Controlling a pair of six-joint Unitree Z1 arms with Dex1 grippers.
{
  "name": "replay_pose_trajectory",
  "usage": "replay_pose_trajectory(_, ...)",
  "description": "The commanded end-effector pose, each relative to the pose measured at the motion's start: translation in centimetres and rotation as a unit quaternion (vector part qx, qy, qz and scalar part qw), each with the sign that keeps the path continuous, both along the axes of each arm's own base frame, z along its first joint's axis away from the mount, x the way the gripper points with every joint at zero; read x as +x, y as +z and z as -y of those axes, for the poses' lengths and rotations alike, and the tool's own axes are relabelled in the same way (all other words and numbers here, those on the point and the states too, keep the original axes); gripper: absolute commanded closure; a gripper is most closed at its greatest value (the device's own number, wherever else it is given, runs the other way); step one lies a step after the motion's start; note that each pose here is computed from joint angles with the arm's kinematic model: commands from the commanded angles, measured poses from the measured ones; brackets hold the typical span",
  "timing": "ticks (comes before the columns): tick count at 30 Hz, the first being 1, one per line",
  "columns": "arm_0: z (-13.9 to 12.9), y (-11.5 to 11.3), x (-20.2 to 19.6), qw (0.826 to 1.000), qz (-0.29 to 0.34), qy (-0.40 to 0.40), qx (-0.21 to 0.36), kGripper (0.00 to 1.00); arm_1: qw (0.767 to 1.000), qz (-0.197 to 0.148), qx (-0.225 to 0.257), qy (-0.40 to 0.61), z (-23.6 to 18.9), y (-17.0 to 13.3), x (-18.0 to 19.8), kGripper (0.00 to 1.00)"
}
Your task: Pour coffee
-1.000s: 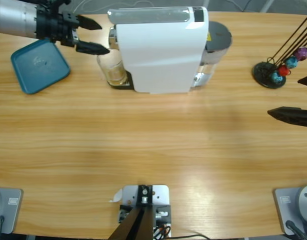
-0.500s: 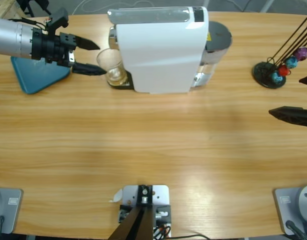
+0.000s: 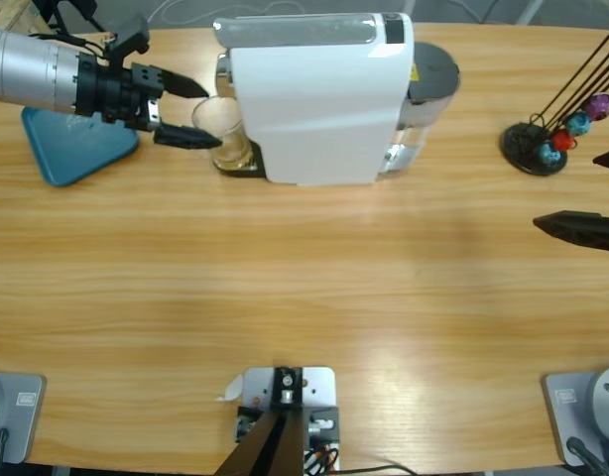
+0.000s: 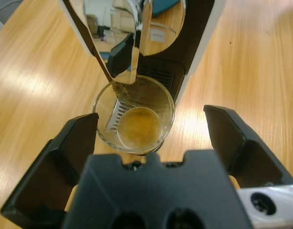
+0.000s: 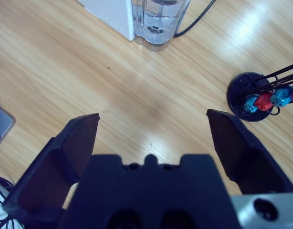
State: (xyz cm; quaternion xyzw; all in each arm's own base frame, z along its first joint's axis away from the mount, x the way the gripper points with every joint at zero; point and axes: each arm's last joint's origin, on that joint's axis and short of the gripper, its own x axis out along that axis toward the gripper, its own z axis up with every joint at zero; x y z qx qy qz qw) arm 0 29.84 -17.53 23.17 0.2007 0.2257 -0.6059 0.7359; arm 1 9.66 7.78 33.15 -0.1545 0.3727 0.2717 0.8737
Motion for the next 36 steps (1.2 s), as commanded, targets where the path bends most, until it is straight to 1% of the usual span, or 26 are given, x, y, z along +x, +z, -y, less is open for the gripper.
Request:
replay_pose_trajectory(1, 1.1, -2.6, 1.3, 0.999, -0.027, 0.003, 0.017, 0.036, 1.0, -0.004, -0.005, 0.014, 0.3, -0.6, -0.6, 0.0)
replay_pose_trajectory(5, 1.1, -2.5, 1.4, 1.0, -0.026, 0.004, 0.016, 0.036, 1.0, -0.005, -0.005, 0.014, 0.2, -0.6, -0.5, 0.0)
replay_pose_trajectory(10, 1.4, -1.5, 1.7, 1.0, -0.013, 0.005, 0.007, 0.036, 1.0, -0.006, -0.007, 0.014, 0.2, -0.6, -0.5, 0.0)
replay_pose_trajectory(13, 1.3, -0.3, 1.3, 1.0, -0.002, 0.005, 0.0, 0.036, 1.0, -0.006, -0.006, 0.014, 0.2, -0.6, -0.5, 0.0)
replay_pose_trajectory(16, 0.9, 0.8, 0.8, 1.0, 0.01, 0.011, -0.005, 0.036, 1.0, -0.006, -0.006, 0.013, 0.2, -0.6, -0.5, 0.0)
replay_pose_trajectory(23, -0.5, 1.9, -0.5, 0.999, 0.017, 0.026, -0.007, 0.036, 1.0, -0.002, -0.003, 0.014, 0.3, -0.6, -0.7, 0.0)
replay_pose_trajectory(27, -1.4, 0.5, 0.0, 0.999, 0.002, 0.051, 0.013, 0.036, 1.0, 0.002, 0.002, 0.017, 0.6, -0.5, -1.0, 0.0)
replay_pose_trajectory(30, -1.1, -0.5, 0.8, 0.999, -0.008, 0.05, 0.018, 0.036, 1.0, 0.002, 0.001, 0.016, 0.6, -0.5, -0.9, 0.0)
replay_pose_trajectory(33, -1.0, -0.9, 1.1, 0.999, -0.01, 0.049, 0.018, 0.036, 1.0, 0.001, -0.001, 0.016, 0.4, -0.6, -0.8, 0.0)
replay_pose_trajectory(36, -0.8, -1.8, 1.4, 0.998, -0.019, 0.048, 0.021, 0.036, 1.0, -0.001, -0.003, 0.016, 0.4, -0.6, -0.8, 0.0)
